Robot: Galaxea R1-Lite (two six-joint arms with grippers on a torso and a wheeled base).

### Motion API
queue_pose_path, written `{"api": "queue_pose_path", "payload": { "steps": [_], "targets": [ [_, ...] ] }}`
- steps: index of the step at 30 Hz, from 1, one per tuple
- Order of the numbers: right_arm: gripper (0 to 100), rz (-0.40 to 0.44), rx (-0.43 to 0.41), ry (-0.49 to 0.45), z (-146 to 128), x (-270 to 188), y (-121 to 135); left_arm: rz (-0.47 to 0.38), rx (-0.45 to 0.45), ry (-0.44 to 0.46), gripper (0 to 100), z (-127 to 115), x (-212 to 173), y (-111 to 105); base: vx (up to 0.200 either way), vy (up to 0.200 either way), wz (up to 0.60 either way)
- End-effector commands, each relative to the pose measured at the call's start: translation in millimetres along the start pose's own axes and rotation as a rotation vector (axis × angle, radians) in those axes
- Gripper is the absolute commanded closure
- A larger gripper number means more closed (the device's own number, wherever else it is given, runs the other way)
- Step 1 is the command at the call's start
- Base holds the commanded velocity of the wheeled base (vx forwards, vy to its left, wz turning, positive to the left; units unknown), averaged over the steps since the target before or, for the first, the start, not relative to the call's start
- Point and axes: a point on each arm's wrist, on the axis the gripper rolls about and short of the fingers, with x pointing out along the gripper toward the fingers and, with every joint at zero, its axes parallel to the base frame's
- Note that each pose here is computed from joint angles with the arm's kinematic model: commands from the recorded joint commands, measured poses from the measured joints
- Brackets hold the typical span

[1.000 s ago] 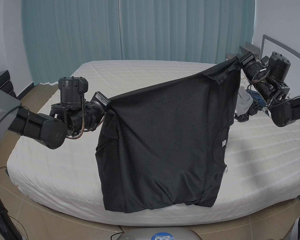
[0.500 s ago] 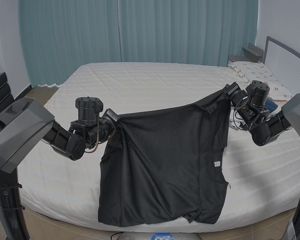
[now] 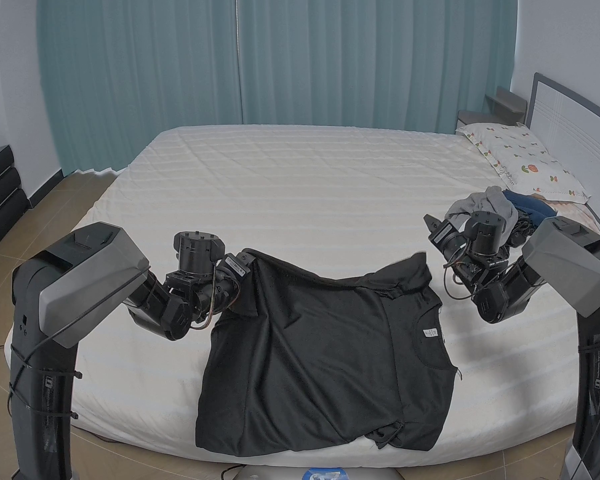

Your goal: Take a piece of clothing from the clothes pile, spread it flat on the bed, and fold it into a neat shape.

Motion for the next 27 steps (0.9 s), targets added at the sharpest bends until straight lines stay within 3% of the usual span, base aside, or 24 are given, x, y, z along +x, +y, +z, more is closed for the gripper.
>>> {"api": "queue_pose_path", "payload": {
  "steps": [1, 5, 9, 14, 19, 23, 27],
  "targets": [
    [0, -0.066, -0.029, 0.064, -23, 4, -24, 0.054, -0.001, -0.017, 0, -4, 12, 17, 0.000, 0.000, 0.00],
    [0, -0.094, -0.049, 0.084, -16, 0, -30, 0.086, -0.001, -0.045, 0, 1, 12, 20, 0.000, 0.000, 0.00],
    [0, -0.108, -0.056, 0.143, -12, -11, -30, 0.169, 0.008, -0.001, 0, 2, 9, 24, 0.000, 0.000, 0.00],
    [0, -0.104, -0.060, 0.189, -14, -23, -28, 0.205, -0.009, 0.046, 0, 17, 0, 17, 0.000, 0.000, 0.00],
    [0, -0.111, -0.064, 0.266, -21, -41, -34, 0.143, -0.085, 0.160, 0, 47, -22, 7, 0.000, 0.000, 0.00],
    [0, -0.098, -0.054, 0.309, -25, -57, -40, 0.123, -0.159, 0.131, 0, 57, -22, 7, 0.000, 0.000, 0.00],
    [0, -0.089, -0.047, 0.350, -21, -81, -48, 0.152, -0.172, 0.143, 0, 59, -37, 15, 0.000, 0.000, 0.00]
  ]
}}
